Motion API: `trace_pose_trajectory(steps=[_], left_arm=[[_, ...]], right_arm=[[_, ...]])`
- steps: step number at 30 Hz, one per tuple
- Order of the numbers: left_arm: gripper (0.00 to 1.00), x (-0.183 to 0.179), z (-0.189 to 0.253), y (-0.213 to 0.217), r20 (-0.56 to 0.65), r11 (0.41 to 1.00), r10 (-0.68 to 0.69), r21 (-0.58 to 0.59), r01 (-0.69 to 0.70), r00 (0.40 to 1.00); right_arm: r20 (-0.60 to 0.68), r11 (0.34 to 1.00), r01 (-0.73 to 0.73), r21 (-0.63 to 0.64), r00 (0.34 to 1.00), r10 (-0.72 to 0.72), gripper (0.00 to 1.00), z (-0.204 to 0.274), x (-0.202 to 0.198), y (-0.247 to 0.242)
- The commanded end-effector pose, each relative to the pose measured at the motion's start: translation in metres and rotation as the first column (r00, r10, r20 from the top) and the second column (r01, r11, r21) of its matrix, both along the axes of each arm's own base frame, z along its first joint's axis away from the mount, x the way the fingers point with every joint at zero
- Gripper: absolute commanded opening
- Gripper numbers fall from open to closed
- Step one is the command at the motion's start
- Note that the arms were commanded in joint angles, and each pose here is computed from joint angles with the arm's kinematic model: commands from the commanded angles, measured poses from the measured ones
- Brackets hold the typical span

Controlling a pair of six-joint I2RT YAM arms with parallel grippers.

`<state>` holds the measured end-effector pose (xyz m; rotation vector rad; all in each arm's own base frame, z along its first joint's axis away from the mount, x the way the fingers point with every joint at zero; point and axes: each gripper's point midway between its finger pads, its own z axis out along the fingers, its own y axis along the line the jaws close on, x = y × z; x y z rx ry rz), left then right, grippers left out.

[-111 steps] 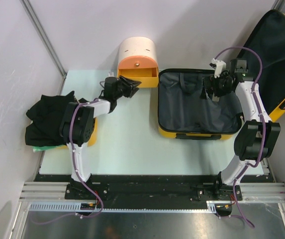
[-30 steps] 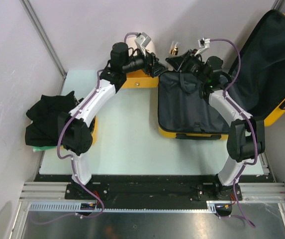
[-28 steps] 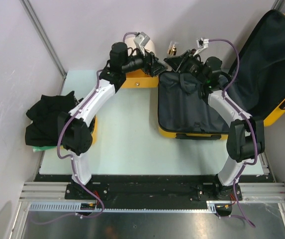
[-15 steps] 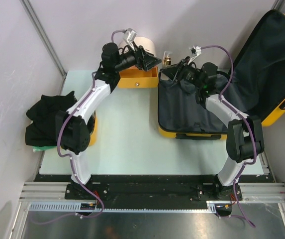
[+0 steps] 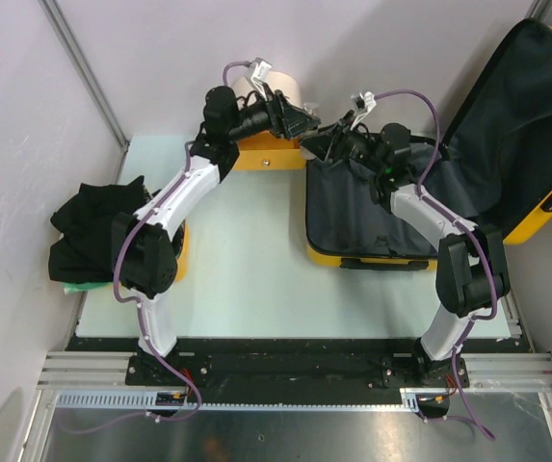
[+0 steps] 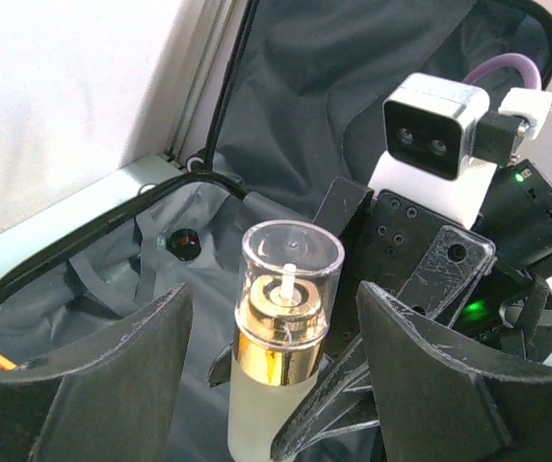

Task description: Open, take out, and arrange the luggage

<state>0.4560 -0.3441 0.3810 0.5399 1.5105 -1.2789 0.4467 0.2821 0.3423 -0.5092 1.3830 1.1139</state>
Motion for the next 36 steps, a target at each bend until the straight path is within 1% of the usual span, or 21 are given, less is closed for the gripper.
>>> trace_pose_trajectory(steps=[1,8,11,12,13,14,15,16,17,18,19,20,22,23,25,26,28,29,30,32,36], left_arm=[[0.73,-0.011,-0.001,-0.009,-0.009,0.999,-0.041,-0.019,0.041,0.999],[0.63,-0.002,-0.023,-0.004,-0.056,1.000,0.009,-0.002,-0.009,0.998],[0.48,-0.002,-0.024,-0.002,-0.055,1.000,0.017,0.002,-0.017,0.998],[0.38,-0.001,-0.024,-0.001,-0.046,1.000,0.021,0.006,-0.021,0.999],[0.31,0.001,-0.023,0.000,-0.037,1.000,0.025,0.008,-0.024,0.999],[0.23,0.003,-0.019,0.002,-0.011,0.999,0.031,0.012,-0.031,0.999],[0.11,0.005,-0.017,0.003,0.004,0.999,0.034,0.015,-0.034,0.999],[0.05,0.009,-0.012,0.008,0.019,0.999,0.046,0.021,-0.046,0.999],[0.00,0.014,-0.011,0.011,0.045,0.997,0.070,0.034,-0.071,0.997],[0.00,0.020,-0.012,0.015,0.059,0.995,0.085,0.048,-0.088,0.995],[0.00,0.025,-0.007,0.022,0.070,0.992,0.101,0.070,-0.106,0.992],[0.00,0.033,-0.012,0.027,0.120,0.985,0.115,0.118,-0.129,0.986],[0.00,0.043,-0.011,0.036,0.154,0.968,0.136,0.192,-0.165,0.979],[0.00,0.050,-0.023,0.040,0.224,0.947,0.124,0.265,-0.183,0.967],[0.00,0.060,-0.033,0.052,0.272,0.899,0.154,0.361,-0.249,0.950],[0.00,0.065,-0.038,0.057,0.354,0.867,0.128,0.414,-0.278,0.926],[0.00,0.070,-0.051,0.066,0.406,0.811,0.105,0.494,-0.314,0.908],[0.00,0.073,-0.056,0.069,0.484,0.765,0.042,0.547,-0.339,0.874],[0.00,0.076,-0.067,0.076,0.498,0.716,0.019,0.599,-0.359,0.867],[0.00,0.080,-0.074,0.080,0.578,0.639,-0.074,0.653,-0.407,0.812],[0.00,0.090,-0.091,0.087,0.614,0.541,-0.166,0.711,-0.449,0.772]], right_arm=[[0.162,0.999,0.007,0.049,0.987,-0.015,0.00,0.054,-0.016,-0.002],[0.168,0.997,0.029,0.064,0.985,-0.040,0.00,0.062,-0.016,-0.008],[0.168,0.998,0.018,0.059,0.985,-0.028,0.00,0.061,-0.019,-0.006],[0.168,0.998,0.021,0.055,0.985,-0.030,0.00,0.060,-0.018,-0.007],[0.164,0.999,0.014,0.051,0.986,-0.022,0.04,0.058,-0.018,-0.008],[0.152,0.999,0.013,0.045,0.988,-0.020,0.10,0.055,-0.017,-0.008],[0.148,0.999,0.017,0.041,0.989,-0.023,0.18,0.054,-0.015,-0.011],[0.140,1.000,0.010,0.027,0.990,-0.014,0.39,0.050,-0.015,-0.012],[0.133,1.000,0.012,0.017,0.991,-0.015,0.51,0.047,-0.014,-0.014],[0.133,1.000,0.017,0.008,0.991,-0.018,0.63,0.047,-0.014,-0.017],[0.123,0.999,0.023,-0.033,0.992,-0.019,0.80,0.037,-0.012,-0.022],[0.120,0.998,0.029,-0.056,0.993,-0.022,0.89,0.034,-0.012,-0.025],[0.113,0.990,0.052,-0.132,0.993,-0.037,0.97,0.022,-0.011,-0.037],[0.109,0.986,0.061,-0.156,0.993,-0.044,0.98,0.018,-0.011,-0.043],[0.068,0.978,0.087,-0.188,0.995,-0.076,1.00,0.009,-0.009,-0.059],[0.060,0.976,0.097,-0.196,0.994,-0.086,1.00,0.007,-0.008,-0.065],[0.041,0.973,0.108,-0.206,0.994,-0.101,1.00,0.004,-0.007,-0.076],[0.046,0.969,0.124,-0.216,0.992,-0.117,1.00,0.003,-0.004,-0.086],[0.051,0.966,0.132,-0.223,0.991,-0.124,1.00,0.002,-0.004,-0.091],[0.076,0.955,0.159,-0.250,0.987,-0.144,1.00,0.003,-0.003,-0.100],[0.070,0.947,0.177,-0.269,0.984,-0.164,1.00,-0.002,-0.003,-0.109]])
